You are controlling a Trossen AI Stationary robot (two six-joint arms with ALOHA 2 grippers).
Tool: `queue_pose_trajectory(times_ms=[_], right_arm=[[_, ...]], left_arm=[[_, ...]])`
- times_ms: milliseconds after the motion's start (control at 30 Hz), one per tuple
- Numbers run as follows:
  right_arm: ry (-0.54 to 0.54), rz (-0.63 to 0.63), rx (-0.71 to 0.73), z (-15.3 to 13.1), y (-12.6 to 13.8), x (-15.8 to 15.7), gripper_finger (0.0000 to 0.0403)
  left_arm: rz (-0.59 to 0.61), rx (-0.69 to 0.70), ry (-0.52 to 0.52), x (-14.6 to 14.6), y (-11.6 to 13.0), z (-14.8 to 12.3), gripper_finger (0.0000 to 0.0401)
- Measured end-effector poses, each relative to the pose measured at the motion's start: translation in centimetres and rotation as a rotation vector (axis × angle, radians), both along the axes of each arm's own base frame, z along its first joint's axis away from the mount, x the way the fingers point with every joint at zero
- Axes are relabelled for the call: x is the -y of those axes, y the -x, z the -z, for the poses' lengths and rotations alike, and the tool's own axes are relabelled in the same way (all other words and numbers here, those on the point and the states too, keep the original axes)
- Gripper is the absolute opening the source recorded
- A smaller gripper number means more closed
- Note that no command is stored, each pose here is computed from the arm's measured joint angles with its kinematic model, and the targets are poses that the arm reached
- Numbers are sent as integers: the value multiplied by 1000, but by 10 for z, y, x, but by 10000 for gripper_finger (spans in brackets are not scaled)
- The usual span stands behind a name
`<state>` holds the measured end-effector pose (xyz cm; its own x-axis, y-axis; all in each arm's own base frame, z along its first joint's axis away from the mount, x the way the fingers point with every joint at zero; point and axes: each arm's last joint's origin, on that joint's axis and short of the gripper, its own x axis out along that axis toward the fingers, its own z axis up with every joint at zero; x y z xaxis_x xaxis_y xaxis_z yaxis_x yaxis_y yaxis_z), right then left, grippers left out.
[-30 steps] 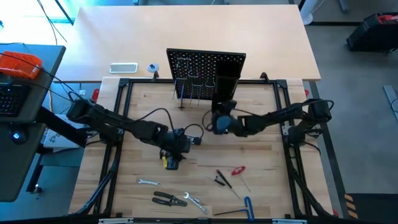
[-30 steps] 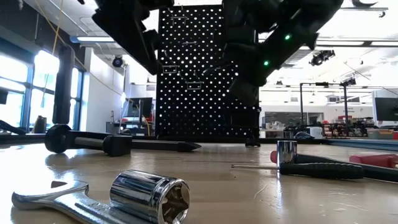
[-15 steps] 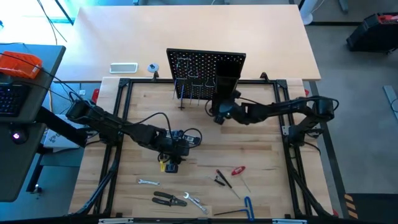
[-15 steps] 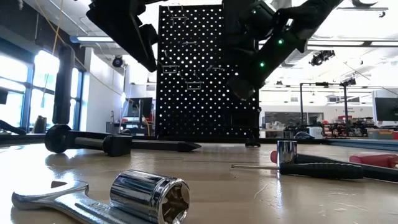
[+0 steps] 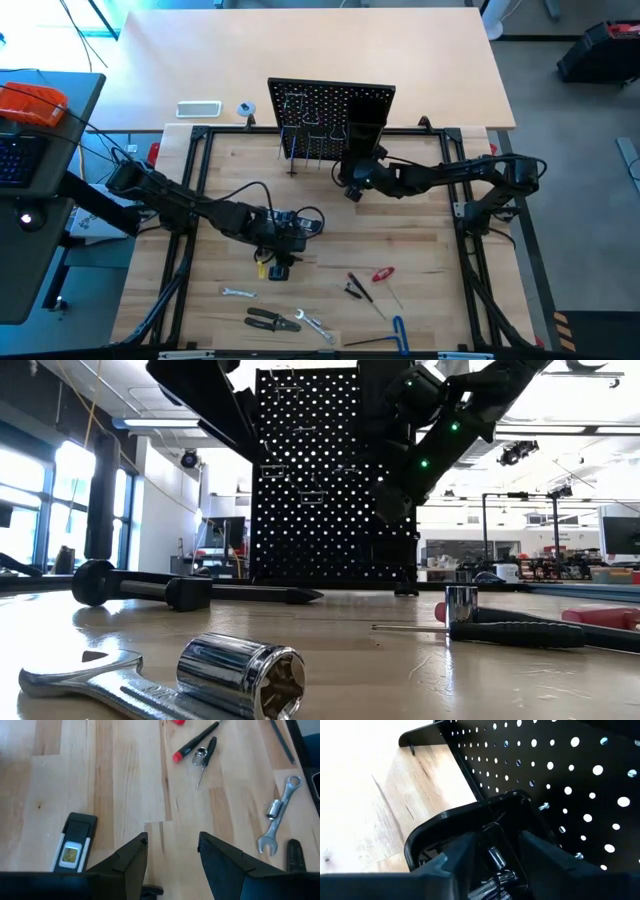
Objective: Hang tools onto peg board
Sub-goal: Put the top socket into the bottom peg board bin
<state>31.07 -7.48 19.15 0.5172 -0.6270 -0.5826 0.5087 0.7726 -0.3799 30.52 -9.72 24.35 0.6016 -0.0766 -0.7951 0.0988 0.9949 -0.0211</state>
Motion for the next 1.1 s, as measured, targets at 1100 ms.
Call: queue_pose_trajectory(times_ms=[1100], right_arm=[[-164,-393,95,-41,25,-127,193]], left_arm=[[86,296,111,22,11,52,170]])
